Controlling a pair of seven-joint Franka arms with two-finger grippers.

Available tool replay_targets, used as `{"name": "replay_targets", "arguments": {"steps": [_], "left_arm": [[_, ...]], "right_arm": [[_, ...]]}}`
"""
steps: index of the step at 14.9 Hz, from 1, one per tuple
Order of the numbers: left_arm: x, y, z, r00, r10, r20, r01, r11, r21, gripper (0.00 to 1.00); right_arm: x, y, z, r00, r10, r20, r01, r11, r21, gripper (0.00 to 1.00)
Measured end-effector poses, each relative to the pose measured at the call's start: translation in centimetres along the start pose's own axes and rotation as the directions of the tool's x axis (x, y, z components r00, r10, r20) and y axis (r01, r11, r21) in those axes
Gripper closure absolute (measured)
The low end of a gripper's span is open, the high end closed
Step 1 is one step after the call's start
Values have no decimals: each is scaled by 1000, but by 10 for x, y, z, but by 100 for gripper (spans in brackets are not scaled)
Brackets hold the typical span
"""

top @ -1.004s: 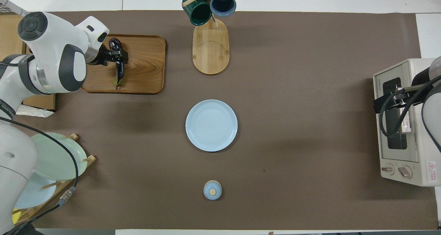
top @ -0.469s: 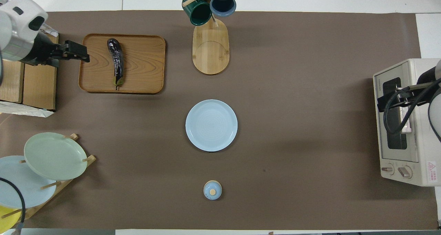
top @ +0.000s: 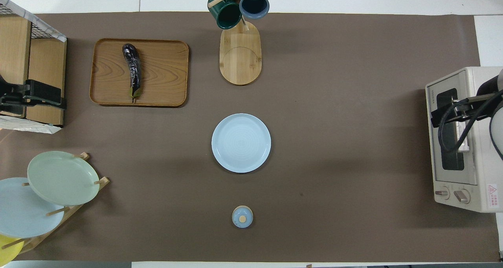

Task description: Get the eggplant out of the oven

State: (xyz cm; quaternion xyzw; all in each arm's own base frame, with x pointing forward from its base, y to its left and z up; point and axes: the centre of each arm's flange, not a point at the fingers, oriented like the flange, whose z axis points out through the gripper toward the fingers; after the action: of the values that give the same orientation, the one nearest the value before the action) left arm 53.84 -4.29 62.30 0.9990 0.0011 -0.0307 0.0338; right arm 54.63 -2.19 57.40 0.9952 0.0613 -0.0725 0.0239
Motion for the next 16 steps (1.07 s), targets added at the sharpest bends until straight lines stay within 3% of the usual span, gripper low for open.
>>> {"name": "replay_targets", "arguments": {"steps": [4, 16], "left_arm": [[-14, 0, 29, 998, 0, 61, -1, 1000, 4, 0], [-14, 1, 20, 999, 8, 45, -10, 999, 50, 0]], "right_arm": [[0, 3, -1, 1000, 5, -3, -5, 1000, 0, 0], [0, 3, -25, 999, 9, -51, -9, 1000, -4, 0]]}}
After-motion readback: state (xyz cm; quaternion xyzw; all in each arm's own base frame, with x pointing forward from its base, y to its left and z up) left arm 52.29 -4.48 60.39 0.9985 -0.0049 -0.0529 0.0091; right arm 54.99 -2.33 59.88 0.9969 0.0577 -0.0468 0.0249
